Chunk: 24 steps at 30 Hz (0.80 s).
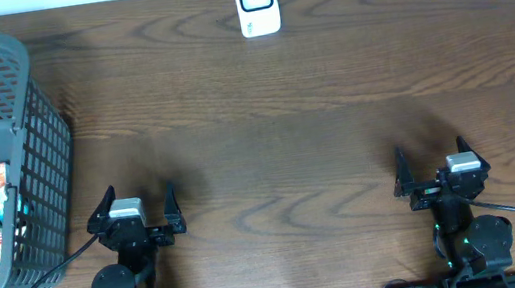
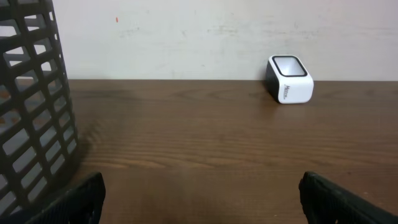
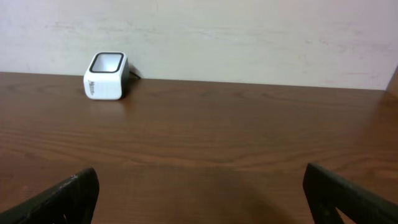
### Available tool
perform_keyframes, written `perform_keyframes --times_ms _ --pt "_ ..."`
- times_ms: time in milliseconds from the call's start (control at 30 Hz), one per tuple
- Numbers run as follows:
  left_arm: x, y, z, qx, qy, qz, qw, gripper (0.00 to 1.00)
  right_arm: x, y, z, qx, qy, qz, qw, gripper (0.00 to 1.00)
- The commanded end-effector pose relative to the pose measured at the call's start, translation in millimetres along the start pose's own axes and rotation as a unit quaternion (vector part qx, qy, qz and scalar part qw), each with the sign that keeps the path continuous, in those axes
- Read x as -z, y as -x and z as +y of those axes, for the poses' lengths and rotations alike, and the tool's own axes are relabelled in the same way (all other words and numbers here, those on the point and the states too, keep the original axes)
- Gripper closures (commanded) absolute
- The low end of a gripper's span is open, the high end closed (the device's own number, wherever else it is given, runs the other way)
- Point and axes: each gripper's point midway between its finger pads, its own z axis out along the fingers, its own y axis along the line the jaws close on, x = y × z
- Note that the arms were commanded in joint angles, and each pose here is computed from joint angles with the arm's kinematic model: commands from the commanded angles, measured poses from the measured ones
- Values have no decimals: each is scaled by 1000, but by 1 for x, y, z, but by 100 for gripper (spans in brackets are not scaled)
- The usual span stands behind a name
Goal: Scan the item barcode
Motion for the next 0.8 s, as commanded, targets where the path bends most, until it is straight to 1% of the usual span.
perform_keyframes --times_ms 0,700,733,767 --pt "-1 -15 -3 -6 -11 22 1000 2 0 0 2 6 5 0 1000 1" --pt "-1 -15 -3 -6 -11 22 1000 2 0 0 2 6 5 0 1000 1" --pt "-1 -12 -6 0 -20 16 1000 2 0 0 3 6 6 0 1000 1" --pt "0 -7 -17 19 -50 8 999 2 0 0 3 6 6 0 1000 1"
